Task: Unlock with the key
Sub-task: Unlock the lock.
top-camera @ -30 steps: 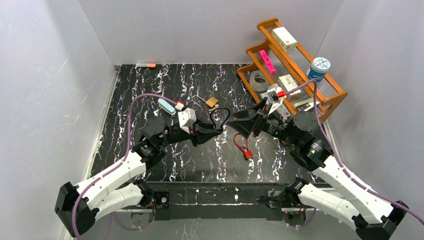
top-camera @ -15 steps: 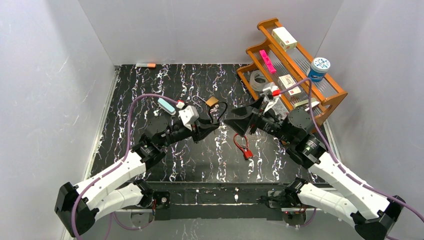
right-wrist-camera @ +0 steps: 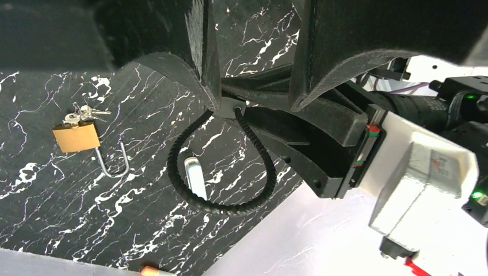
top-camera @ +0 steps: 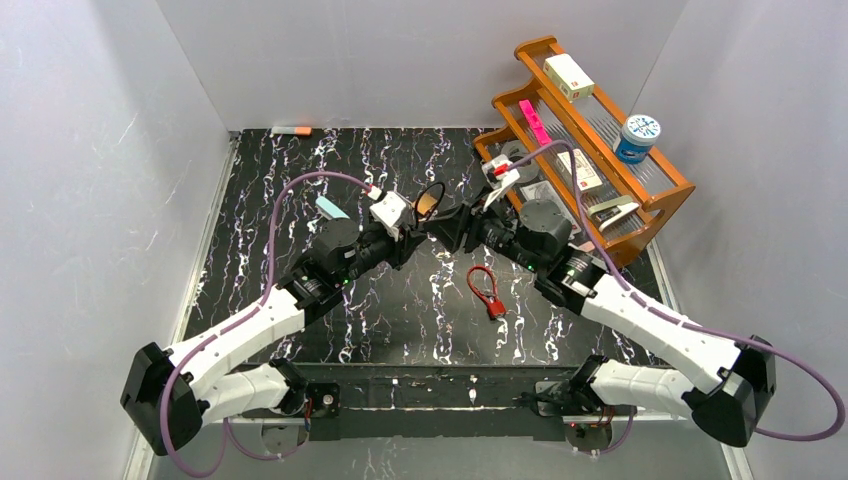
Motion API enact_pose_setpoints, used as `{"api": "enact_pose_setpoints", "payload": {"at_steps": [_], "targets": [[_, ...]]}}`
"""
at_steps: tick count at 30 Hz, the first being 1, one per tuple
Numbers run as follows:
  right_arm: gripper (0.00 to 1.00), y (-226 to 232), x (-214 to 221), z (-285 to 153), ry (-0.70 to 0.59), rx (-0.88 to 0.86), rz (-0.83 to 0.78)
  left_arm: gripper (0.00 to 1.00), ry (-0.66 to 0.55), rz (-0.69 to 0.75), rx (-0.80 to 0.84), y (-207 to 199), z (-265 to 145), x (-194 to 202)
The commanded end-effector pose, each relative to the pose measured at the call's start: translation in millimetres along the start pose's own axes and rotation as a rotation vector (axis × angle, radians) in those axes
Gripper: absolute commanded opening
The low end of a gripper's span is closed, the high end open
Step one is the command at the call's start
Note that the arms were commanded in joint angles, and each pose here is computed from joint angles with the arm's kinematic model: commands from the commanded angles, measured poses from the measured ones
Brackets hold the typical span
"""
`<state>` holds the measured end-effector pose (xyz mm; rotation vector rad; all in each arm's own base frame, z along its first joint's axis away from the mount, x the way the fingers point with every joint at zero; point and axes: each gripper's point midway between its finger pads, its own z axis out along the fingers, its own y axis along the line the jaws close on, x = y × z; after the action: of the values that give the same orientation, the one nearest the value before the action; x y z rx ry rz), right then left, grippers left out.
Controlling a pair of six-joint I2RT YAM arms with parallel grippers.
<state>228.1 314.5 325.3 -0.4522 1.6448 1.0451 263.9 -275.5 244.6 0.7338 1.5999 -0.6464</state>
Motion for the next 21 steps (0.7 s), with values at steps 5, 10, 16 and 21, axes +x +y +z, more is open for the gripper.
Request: {"api": "enact_pose_setpoints", "payload": {"at_steps": [5, 10, 16, 21], "targets": [[0.52, 12.8, -28.1, 21.7, -0.094, -0.026, -0.012, 0.00, -0.071, -0.023, 0.012, -3.2, 0.9, -30.9], [0.39, 11.6, -23.1, 31.7, -0.084, -0.026, -0.012, 0.00, -0.056, -0.028, 0.025, -5.6, 1.7, -26.9], [0.37, 7.2, -17.6, 41.9, -0.077, -0.017, -0.016, 0.00, -0.054, -0.032, 0.036, -7.9, 0.0, -23.9], [0.02, 10.9, -28.1, 38.6, -0.130, -0.037, -0.038, 0.00, -0.020, -0.050, 0.013, -4.8, -2.1, -11.8]]}}
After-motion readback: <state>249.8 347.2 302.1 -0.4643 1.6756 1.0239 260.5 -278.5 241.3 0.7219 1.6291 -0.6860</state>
